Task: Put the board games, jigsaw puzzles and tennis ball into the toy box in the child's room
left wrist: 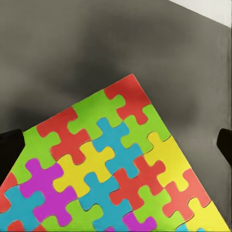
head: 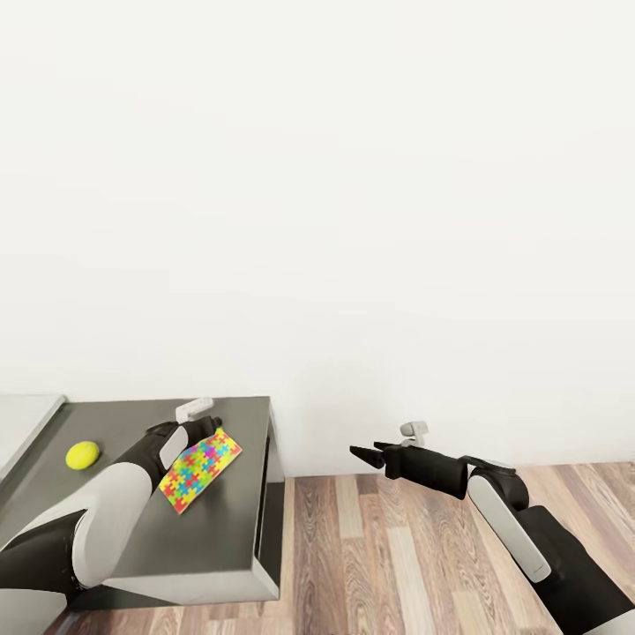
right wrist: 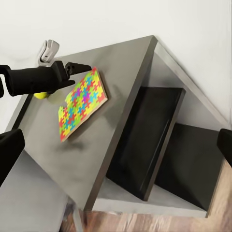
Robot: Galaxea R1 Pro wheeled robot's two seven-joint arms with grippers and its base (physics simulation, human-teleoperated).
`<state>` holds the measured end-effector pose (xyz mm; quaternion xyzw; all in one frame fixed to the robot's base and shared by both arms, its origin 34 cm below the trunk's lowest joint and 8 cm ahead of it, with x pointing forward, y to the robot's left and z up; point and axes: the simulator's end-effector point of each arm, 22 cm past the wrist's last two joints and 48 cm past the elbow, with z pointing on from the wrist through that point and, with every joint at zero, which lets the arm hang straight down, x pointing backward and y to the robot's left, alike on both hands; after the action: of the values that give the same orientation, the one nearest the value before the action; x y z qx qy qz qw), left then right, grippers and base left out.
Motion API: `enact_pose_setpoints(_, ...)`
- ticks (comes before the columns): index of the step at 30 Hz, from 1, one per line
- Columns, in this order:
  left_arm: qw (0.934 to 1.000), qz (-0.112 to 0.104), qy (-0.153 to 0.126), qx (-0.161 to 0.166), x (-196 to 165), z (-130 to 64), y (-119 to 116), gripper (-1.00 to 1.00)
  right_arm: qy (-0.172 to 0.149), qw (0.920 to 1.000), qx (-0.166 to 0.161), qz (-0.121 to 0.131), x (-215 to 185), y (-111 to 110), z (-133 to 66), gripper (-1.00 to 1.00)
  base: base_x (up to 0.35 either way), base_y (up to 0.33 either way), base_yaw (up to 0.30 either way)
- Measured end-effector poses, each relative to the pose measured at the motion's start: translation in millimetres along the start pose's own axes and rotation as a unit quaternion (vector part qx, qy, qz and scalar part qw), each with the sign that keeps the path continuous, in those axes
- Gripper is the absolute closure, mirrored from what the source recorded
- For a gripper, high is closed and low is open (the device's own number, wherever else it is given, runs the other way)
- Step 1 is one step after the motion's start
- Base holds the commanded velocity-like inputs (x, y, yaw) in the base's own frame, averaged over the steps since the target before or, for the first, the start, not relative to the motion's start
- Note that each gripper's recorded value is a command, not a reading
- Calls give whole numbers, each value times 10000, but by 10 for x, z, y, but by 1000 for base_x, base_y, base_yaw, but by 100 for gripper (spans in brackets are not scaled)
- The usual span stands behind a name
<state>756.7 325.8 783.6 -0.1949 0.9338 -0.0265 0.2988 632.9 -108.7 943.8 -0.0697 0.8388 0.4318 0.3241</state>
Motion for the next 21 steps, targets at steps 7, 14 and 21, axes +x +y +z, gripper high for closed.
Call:
enact_pose_setpoints(7,10000,-3,-19,10,-20,-17,-8,-100,-21,10000,-8,-23,-19,18,-7,-100,-18,0,-65)
enact_pose_setpoints(14,10000,-7,-35,15,-38,-31,-11,-100,-37,10000,-12,-48,-38,33,-19,-100,-2,0,-87)
enact_pose_setpoints(21,10000,-11,-48,22,-52,-42,-16,-100,-46,10000,-13,-68,-52,46,-25,-100,0,0,-41)
